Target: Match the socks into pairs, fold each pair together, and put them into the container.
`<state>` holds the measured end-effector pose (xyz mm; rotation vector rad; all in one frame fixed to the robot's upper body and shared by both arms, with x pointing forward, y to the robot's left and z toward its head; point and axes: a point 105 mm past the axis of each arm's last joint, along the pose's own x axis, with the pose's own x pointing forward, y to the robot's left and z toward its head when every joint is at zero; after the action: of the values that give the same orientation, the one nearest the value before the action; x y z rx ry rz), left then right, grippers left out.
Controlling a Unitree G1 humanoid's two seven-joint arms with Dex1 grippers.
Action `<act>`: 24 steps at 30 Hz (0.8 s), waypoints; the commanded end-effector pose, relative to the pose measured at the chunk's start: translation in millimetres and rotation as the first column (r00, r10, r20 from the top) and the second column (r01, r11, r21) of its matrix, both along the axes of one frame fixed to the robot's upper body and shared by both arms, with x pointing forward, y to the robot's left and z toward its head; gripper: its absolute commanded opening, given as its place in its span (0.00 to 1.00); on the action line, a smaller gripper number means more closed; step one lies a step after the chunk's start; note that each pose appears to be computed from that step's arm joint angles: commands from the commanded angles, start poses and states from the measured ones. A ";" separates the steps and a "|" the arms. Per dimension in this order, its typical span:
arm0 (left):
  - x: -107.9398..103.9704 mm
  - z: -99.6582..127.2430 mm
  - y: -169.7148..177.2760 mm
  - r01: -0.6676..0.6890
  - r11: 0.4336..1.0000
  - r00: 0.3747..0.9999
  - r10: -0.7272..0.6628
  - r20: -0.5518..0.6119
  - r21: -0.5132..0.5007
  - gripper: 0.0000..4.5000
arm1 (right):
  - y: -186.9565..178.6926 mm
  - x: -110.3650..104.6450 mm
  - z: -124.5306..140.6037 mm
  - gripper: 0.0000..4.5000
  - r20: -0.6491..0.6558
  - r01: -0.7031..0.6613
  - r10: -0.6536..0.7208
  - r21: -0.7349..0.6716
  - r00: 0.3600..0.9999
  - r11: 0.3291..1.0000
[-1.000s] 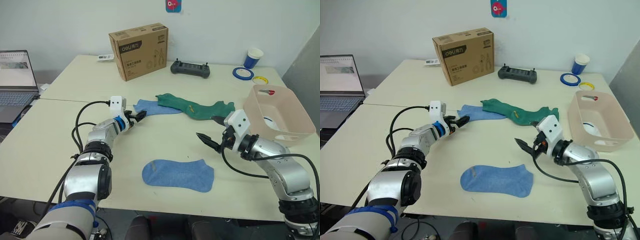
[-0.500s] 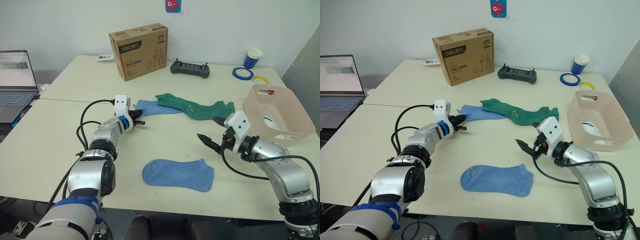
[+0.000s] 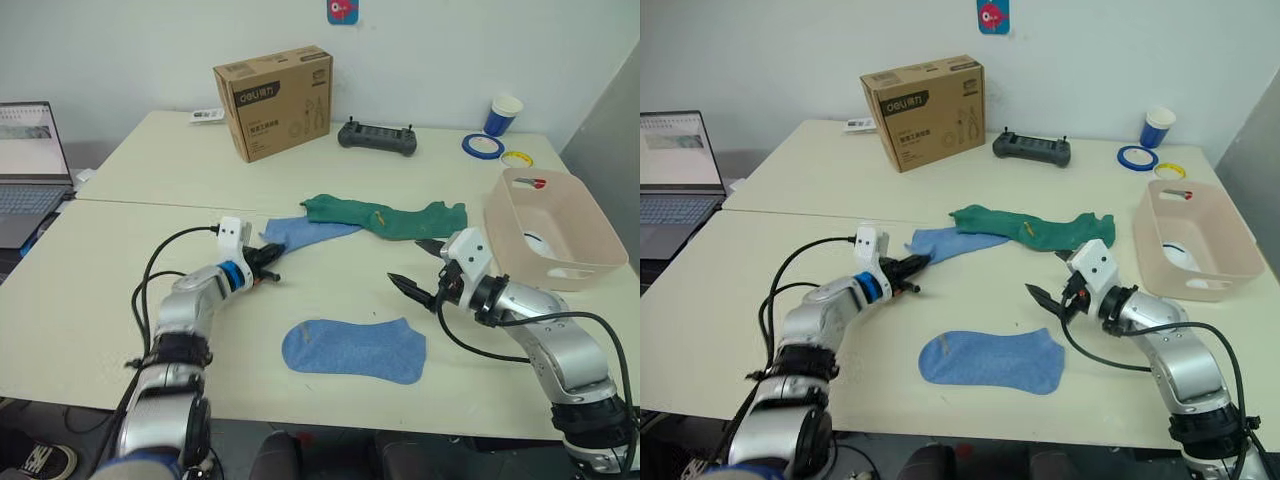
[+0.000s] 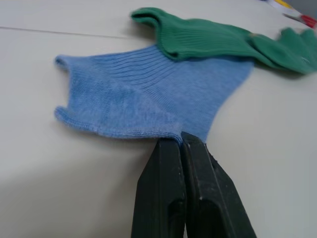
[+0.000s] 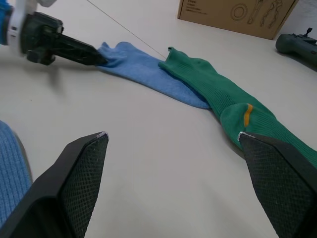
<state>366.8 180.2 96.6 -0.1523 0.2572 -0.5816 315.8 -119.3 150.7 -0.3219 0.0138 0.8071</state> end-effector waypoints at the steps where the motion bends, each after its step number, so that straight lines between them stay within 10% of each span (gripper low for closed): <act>1: -23.9 25.6 -2.0 0.019 1.000 0.999 -0.019 0.034 0.003 0.00 | 1.8 -1.0 6.9 1.00 0.044 -0.020 0.020 -0.003 0.999 1.000; 8: -77.6 14.8 13.9 0.002 1.000 0.997 -0.001 -0.075 0.013 0.00 | 9.6 4.9 4.8 1.00 0.042 -0.069 0.069 -0.010 0.997 0.998; 16: -88.3 13.4 19.2 -0.002 0.999 0.998 0.005 -0.060 0.049 0.00 | 18.9 8.6 3.9 1.00 0.045 -0.105 0.105 -0.006 0.993 0.994; 24: -100.9 2.2 36.7 -0.064 0.996 0.988 0.072 -0.134 0.056 0.43 | 28.7 22.2 -11.5 1.00 -0.038 -0.099 0.097 -0.063 0.995 0.993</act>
<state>264.5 216.8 85.9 -0.1630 0.4440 -0.4919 333.6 -98.0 133.9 -0.3600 0.0620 0.9101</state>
